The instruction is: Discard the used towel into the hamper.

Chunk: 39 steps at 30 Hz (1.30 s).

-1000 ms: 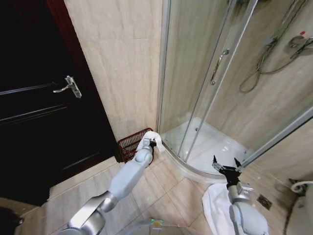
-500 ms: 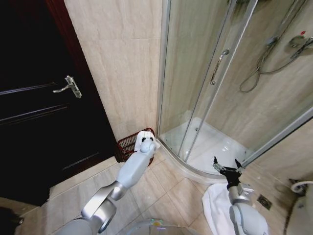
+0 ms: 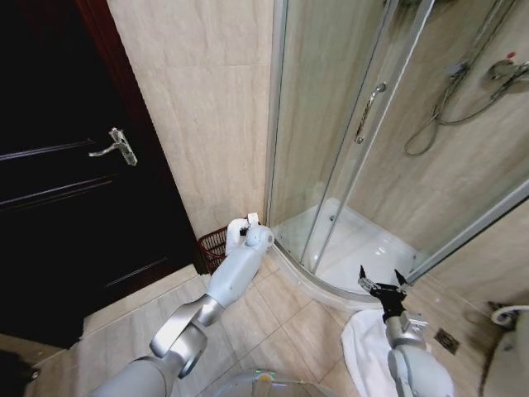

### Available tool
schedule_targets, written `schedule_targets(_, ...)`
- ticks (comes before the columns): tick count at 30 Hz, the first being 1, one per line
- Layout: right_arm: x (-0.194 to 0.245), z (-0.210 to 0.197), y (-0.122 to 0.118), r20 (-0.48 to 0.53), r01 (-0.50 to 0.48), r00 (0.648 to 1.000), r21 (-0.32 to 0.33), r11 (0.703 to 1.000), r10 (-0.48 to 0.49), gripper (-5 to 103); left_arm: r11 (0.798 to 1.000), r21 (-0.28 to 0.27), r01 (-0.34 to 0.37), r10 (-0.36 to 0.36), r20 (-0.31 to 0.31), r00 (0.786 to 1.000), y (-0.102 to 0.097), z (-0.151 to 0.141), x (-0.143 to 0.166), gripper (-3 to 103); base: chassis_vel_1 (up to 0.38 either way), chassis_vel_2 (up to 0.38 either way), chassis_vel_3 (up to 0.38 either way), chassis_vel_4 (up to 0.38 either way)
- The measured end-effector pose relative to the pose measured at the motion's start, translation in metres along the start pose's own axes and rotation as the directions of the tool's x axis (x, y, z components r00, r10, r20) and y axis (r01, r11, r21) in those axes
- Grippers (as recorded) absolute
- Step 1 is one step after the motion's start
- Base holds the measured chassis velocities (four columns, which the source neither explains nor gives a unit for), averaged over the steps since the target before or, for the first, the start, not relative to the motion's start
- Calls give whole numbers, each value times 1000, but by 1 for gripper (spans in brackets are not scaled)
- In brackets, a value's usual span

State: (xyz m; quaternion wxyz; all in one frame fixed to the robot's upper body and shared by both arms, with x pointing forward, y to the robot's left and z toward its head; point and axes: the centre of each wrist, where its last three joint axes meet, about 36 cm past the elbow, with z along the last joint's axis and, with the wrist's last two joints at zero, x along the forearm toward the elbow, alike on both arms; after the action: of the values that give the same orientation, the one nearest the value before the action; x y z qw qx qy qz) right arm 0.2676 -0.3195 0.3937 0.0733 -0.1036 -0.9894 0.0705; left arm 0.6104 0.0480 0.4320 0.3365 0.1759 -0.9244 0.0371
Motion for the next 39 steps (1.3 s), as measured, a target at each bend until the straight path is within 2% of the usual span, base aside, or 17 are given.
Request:
schedule_targets(3, 1, 0, 0, 2, 1, 1000, 0, 1000, -1, 100, 1000, 4, 17, -17, -5, 1000, 0, -2, 1, 21, 0, 0, 0, 0)
schedule_targets(4, 2, 1, 0, 1, 2, 1000, 0, 1000, -2, 100, 1000, 7, 27, -27, -5, 1000, -1, -4, 3, 32, 0, 0, 0, 0)
schedule_targets(7, 2, 2, 0, 1, 4, 1000, 0, 1000, -4, 100, 999, 7, 32, -32, -2, 999, -1, -5, 4, 32, 0, 0, 0, 0)
schedule_targets(10, 3, 2, -1, 2, 4, 1000, -1, 1000, -4, 100, 999, 8, 39, -39, 2, 999, -4, -8, 7, 53, 0, 0, 0, 0)
schedule_targets(12, 3, 2, -1, 2, 4, 1000, -1, 1000, -4, 100, 999, 7, 40, -40, 1, 999, -4, -8, 7, 53, 0, 0, 0, 0)
schedule_targets(15, 1, 1, -2, 8, 2, 1000, -2, 1000, -2, 100, 999, -3, 51, -51, -7, 999, -1, -11, 7, 70, 0, 0, 0, 0)
schedule_targets(17, 1, 0, -2, 10, 2, 1000, -3, 1000, -2, 100, 999, -5, 54, -54, -9, 999, 0, -12, 7, 70, 0, 0, 0, 0)
schedule_targets(18, 0, 0, -2, 12, 1, 1000, -6, 1000, 0, 100, 998, -8, 61, -61, -10, 998, 1, -15, 6, 81, 0, 0, 0, 0)
schedule_targets(20, 0, 0, -2, 12, 0, 1000, -7, 1000, 0, 100, 998, -8, 62, -62, -10, 998, 2, -15, 6, 81, 0, 0, 0, 0)
schedule_targets(24, -1, 2, 0, 9, 0, 1000, -12, 1000, 0, 100, 998, -5, 56, -56, -2, 998, 3, -16, 10, 98, 0, 0, 0, 0)
schedule_targets(30, -2, 2, -3, 13, -5, 1000, -9, 1000, 5, 100, 999, -39, -19, 22, 77, 997, 25, 11, 26, 100, 0, 0, 0, 0)
schedule_targets(31, -2, 2, -3, 13, -4, 1000, -10, 1000, 4, 100, 995, -71, -70, 79, 127, 989, 41, 30, 32, 100, 0, 0, 0, 0)
schedule_targets(33, -2, 2, -4, 14, -4, 1000, -10, 1000, 4, 100, 991, -92, -95, 109, 160, 981, 51, 42, 35, 100, 0, 0, 0, 0)
schedule_targets(35, -2, 1, -3, 17, -3, 1000, -12, 1000, 3, 100, 978, -136, -160, 188, 234, 954, 73, 68, 41, 100, 0, 0, 0, 0)
schedule_targets(37, -3, -2, -4, 24, 0, 1000, -13, 1000, 1, 100, 946, -202, -252, 309, 336, 890, 112, 98, 41, 100, 0, 0, 0, 0)
schedule_targets(38, -3, -2, -4, 24, 0, 1000, -13, 1000, 1, 100, 946, -202, -252, 309, 336, 890, 112, 98, 41, 100, 0, 0, 0, 0)
schedule_targets(39, -4, -4, -4, 28, 1, 1000, -13, 1000, -1, 100, 933, -229, -278, 349, 387, 853, 127, 107, 41, 100, 0, 0, 0, 0)
